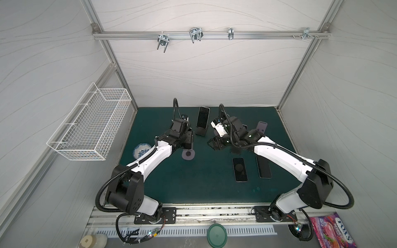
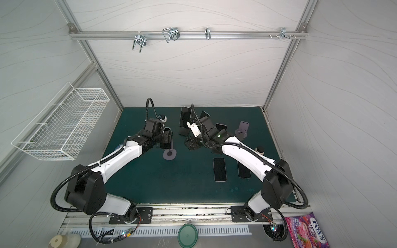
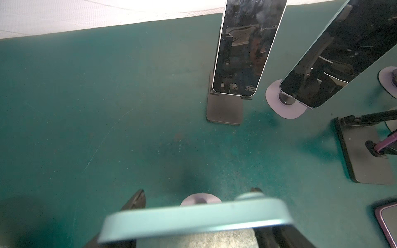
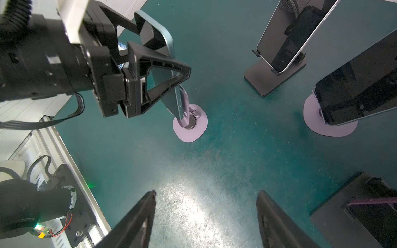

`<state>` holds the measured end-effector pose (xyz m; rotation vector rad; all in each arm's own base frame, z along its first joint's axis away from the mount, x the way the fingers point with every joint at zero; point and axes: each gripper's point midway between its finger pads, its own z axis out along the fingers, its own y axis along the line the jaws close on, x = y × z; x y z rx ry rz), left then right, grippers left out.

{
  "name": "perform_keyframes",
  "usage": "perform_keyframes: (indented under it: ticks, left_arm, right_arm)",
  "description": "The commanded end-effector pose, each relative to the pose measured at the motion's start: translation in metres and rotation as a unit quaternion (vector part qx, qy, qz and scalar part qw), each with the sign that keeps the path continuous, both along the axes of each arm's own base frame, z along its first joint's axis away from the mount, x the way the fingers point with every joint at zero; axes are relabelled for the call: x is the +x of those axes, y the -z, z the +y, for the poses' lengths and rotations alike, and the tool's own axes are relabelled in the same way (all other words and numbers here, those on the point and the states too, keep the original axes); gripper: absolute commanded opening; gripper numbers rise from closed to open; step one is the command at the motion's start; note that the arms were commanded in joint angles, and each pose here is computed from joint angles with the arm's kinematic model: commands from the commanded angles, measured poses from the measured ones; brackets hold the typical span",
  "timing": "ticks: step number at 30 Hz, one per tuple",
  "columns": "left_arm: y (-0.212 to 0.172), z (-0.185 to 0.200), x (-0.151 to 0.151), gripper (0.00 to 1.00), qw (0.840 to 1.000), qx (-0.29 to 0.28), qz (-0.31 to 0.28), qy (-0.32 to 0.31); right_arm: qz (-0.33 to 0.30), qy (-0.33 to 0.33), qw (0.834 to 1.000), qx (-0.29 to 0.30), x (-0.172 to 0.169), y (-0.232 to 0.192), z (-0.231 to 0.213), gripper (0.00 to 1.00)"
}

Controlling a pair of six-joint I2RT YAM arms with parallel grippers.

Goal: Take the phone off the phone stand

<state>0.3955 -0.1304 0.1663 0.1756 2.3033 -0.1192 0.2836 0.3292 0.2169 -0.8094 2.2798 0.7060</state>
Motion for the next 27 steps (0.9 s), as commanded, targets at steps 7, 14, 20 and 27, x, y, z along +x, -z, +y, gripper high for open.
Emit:
perform_keyframes:
  ticks: [7,14,20,27]
  left_arm:
    - [-0.048,-0.001,0.005,0.65,0.998,-0.024,-0.057,0.001]
    - [-0.070,0.005,-0.007,0.64,0.997,-0.034,-0.072,-0.010]
    - [-0.076,0.016,-0.035,0.63,0.997,-0.046,-0.056,-0.024]
    - [-0.072,0.036,-0.083,0.62,0.997,-0.056,-0.033,-0.044]
  right_arm:
    - [-0.019,-0.008,1.000,0.022,0.000,-0.023,0.001,0.75]
    - [-0.025,-0.005,0.999,0.032,-0.006,-0.037,-0.005,0.75]
    - [-0.023,0.004,0.999,0.032,-0.014,-0.046,-0.015,0.75]
    - [-0.015,0.013,0.999,0.037,-0.031,-0.048,-0.024,0.75]
